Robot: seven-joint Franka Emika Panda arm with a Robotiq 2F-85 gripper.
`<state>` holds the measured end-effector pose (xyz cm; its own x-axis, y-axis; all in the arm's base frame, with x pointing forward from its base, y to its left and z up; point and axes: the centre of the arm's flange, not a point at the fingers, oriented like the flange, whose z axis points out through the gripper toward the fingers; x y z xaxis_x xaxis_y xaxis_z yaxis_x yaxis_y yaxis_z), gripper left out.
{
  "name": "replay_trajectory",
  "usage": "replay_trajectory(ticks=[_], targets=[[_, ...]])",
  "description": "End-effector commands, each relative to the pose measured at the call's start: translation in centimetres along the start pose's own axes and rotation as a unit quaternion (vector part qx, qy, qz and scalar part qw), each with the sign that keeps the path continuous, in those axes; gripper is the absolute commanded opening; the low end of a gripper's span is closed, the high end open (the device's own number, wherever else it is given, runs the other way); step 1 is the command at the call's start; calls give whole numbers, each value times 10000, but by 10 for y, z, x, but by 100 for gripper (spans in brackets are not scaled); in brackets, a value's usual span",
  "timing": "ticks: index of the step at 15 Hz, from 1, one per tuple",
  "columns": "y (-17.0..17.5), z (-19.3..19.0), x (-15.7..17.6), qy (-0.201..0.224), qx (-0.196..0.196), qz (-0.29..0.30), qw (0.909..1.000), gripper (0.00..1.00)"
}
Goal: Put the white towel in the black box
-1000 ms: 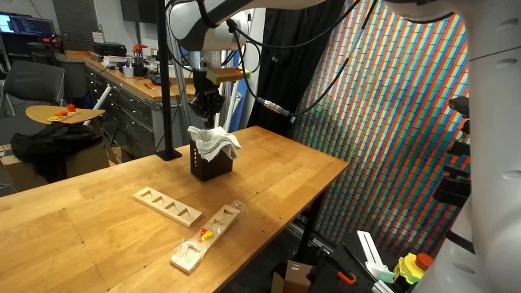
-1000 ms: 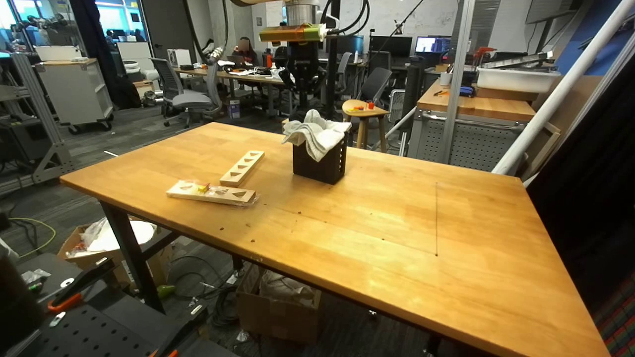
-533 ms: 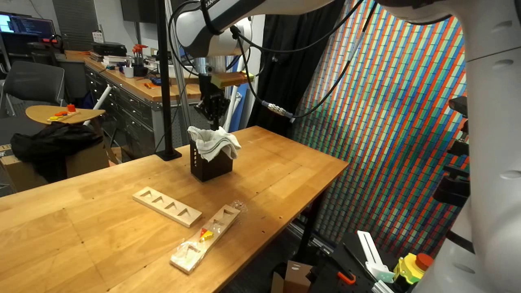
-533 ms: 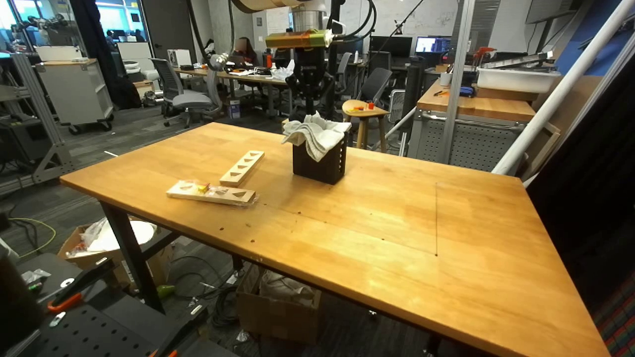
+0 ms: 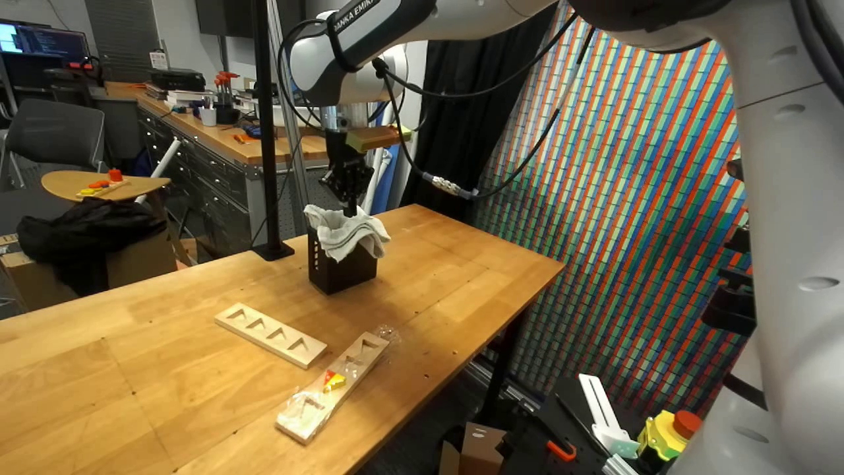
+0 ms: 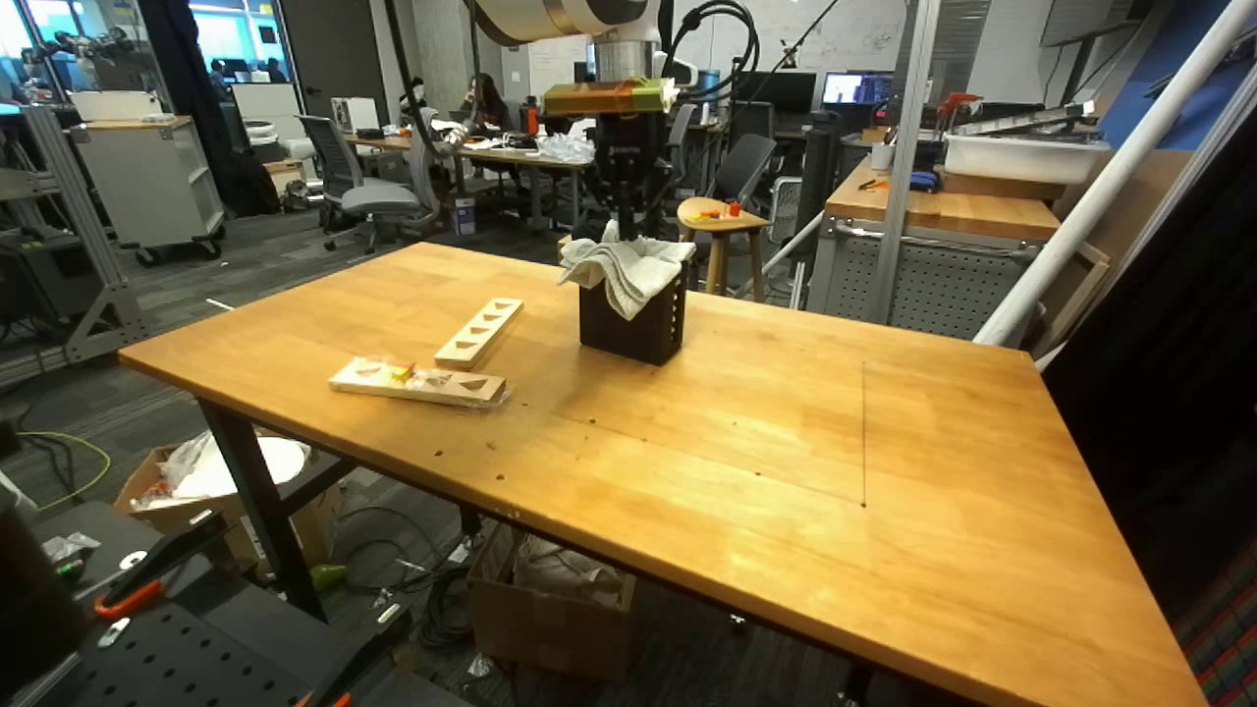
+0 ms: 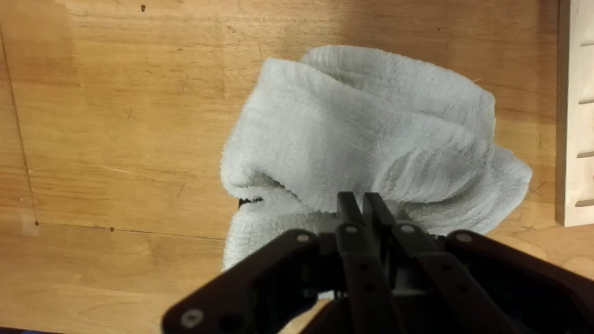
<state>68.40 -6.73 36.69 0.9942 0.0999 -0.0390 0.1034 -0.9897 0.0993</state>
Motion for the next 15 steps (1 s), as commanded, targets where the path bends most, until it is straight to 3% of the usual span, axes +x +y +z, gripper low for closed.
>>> replay_trajectory(ticks=[1,15], targets=[[9,3,19,117,-9,-162,9998,12],[6,64,43,-114,225,-384,9989,12]])
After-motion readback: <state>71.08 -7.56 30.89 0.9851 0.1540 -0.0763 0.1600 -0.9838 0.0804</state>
